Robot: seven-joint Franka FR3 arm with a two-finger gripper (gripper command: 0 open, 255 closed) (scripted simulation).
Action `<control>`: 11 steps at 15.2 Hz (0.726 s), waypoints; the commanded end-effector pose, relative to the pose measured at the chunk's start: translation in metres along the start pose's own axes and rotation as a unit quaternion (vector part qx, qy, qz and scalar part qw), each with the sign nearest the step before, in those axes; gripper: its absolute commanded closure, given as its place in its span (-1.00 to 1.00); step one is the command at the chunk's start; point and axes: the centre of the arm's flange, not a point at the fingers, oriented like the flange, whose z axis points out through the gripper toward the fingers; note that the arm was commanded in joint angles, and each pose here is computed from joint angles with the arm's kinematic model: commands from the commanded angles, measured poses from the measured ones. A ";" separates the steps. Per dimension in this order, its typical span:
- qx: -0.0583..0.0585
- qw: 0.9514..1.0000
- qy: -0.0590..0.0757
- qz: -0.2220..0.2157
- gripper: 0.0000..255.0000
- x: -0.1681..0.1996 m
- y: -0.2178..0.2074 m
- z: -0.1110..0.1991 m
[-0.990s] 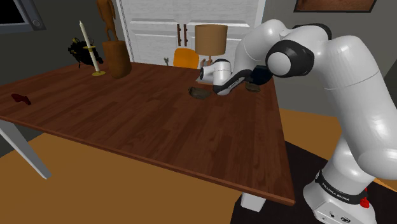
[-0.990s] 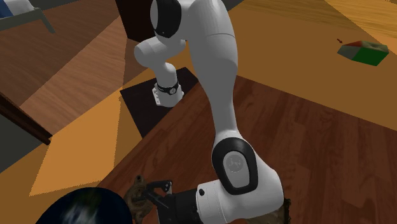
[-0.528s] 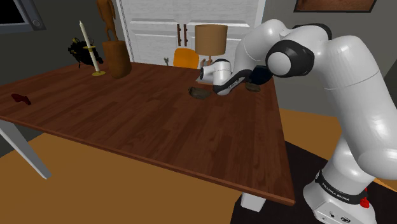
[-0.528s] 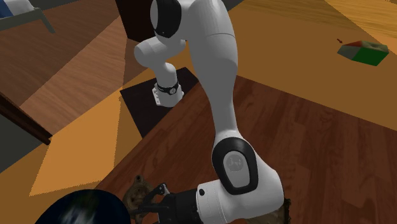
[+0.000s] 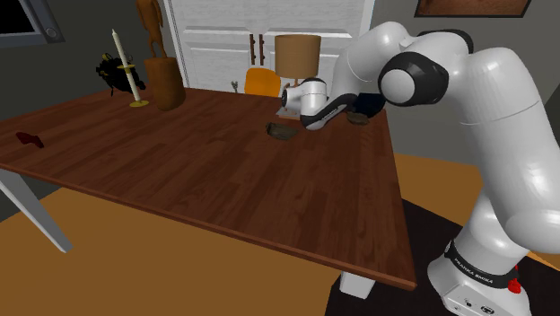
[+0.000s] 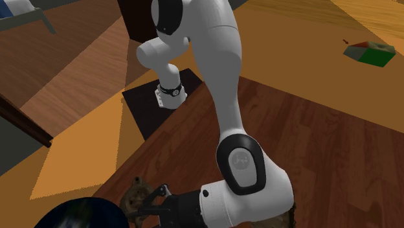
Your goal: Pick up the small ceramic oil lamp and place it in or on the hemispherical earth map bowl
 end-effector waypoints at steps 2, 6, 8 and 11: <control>0.000 1.000 0.000 0.000 1.00 -0.013 -0.007 -0.004; 0.000 1.000 0.000 0.000 1.00 -0.031 -0.016 -0.010; 0.000 1.000 0.000 0.000 1.00 -0.040 -0.020 -0.013; 0.000 1.000 0.000 0.000 1.00 -0.054 -0.026 -0.017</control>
